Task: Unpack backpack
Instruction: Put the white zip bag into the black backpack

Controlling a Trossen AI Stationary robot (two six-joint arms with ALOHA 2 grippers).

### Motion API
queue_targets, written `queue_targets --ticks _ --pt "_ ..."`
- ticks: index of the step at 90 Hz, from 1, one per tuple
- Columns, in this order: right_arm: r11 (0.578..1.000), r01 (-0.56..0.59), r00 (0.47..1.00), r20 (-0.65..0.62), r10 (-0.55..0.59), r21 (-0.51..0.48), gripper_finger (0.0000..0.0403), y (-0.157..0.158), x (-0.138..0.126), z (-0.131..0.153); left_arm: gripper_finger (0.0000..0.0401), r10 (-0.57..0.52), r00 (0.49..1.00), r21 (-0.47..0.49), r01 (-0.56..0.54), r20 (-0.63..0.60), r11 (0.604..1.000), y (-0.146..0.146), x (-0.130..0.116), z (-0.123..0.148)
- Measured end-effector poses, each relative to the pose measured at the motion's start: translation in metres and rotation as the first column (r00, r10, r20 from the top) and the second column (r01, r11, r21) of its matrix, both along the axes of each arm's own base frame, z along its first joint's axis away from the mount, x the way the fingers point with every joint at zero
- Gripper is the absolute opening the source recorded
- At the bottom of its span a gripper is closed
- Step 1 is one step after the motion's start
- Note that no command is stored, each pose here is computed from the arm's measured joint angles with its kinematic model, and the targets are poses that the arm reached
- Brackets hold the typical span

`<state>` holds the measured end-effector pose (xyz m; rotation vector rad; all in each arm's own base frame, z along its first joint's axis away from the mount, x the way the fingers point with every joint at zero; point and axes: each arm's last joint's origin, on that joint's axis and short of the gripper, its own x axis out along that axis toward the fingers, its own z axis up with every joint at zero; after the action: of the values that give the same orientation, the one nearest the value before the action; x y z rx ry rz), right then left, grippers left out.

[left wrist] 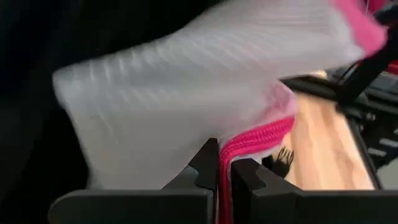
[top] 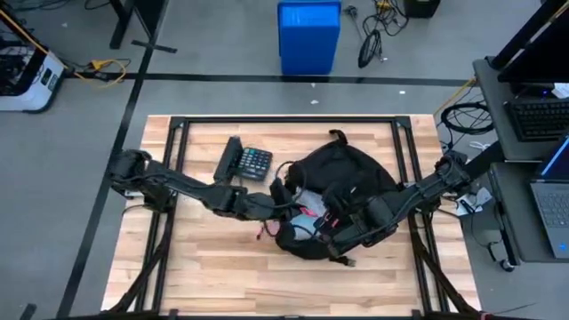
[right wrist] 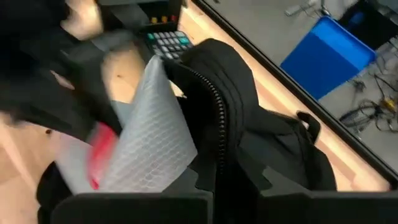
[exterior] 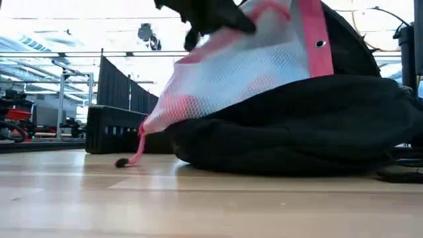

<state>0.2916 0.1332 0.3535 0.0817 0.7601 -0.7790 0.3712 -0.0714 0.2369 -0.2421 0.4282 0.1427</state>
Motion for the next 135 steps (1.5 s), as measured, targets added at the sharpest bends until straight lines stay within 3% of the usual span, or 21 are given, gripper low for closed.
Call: queue_targets --ticks 24,40,65,85,105,120,135 --pt "0.992 -0.122 0.992 0.032 0.122 -0.016 0.0003 0.007 0.012 0.004 0.0000 -0.015 0.999 -0.085 0.012 -0.040 0.996 0.030 0.021 -0.034" --pt "0.986 -0.168 0.985 0.048 0.168 -0.017 0.0004 0.010 0.016 0.006 0.0000 0.037 0.996 -0.148 -0.049 -0.083 0.988 0.053 0.025 -0.047" --pt "0.971 -0.237 0.970 0.050 0.238 -0.024 0.0004 0.015 0.020 0.008 0.0000 0.048 0.998 -0.193 -0.053 -0.032 0.980 0.063 0.028 -0.043" --pt "0.970 -0.244 0.969 0.039 0.245 -0.016 0.0004 0.016 0.019 0.005 0.0004 -0.046 0.994 -0.197 0.065 0.099 0.978 0.045 0.030 -0.025" --pt "0.967 -0.254 0.967 0.013 0.255 -0.017 0.0004 0.018 0.017 0.004 0.0062 -0.160 0.976 -0.182 0.185 0.146 0.966 0.015 0.025 -0.014" --pt "0.966 -0.258 0.966 -0.009 0.257 -0.012 0.0004 0.016 0.016 0.002 0.0119 -0.307 0.941 -0.199 0.332 0.145 0.922 -0.003 0.021 -0.014" --pt "0.965 -0.263 0.965 -0.022 0.263 -0.009 0.0004 0.016 0.016 0.001 0.0183 -0.340 0.930 -0.208 0.364 0.142 0.908 -0.005 0.020 -0.012"
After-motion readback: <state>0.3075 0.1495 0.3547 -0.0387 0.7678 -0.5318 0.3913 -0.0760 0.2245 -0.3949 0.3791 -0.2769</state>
